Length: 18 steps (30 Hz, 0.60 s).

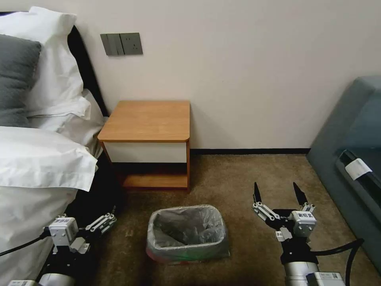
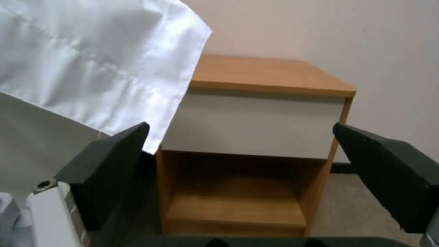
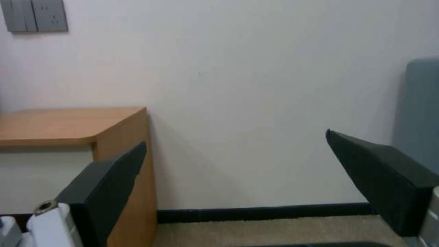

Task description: Pick up the garbage bag from the table and place it over the trash can.

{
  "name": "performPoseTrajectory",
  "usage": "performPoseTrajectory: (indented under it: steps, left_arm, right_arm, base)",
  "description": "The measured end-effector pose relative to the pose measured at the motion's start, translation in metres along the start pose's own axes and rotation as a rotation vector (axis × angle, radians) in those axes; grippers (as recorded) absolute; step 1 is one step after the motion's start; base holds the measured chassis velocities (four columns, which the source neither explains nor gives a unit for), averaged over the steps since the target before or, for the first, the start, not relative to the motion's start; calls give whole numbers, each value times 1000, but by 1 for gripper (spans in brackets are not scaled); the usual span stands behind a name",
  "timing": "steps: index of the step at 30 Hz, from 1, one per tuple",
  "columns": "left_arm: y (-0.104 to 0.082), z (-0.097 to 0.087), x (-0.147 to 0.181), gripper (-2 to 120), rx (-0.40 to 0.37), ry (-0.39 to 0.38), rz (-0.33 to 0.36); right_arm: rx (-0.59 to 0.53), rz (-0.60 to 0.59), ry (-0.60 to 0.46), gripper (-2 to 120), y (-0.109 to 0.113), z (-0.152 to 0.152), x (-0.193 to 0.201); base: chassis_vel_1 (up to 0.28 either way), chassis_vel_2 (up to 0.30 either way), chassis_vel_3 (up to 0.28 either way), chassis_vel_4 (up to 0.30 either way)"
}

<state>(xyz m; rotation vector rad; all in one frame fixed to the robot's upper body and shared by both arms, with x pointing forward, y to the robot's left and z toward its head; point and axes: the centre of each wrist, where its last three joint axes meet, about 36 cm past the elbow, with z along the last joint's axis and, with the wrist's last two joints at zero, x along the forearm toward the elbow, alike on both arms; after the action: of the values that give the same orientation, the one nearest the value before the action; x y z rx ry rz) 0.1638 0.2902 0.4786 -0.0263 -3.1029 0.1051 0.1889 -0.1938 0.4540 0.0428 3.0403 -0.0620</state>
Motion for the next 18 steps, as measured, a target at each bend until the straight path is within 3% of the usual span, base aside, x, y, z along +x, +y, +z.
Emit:
performPoseTrajectory:
  steps: [18]
  left_arm:
    - [0, 0, 0, 100, 0, 0, 0]
  right_arm:
    - [0, 0, 0, 100, 0, 0, 0]
  base:
    - [0, 0, 0, 0]
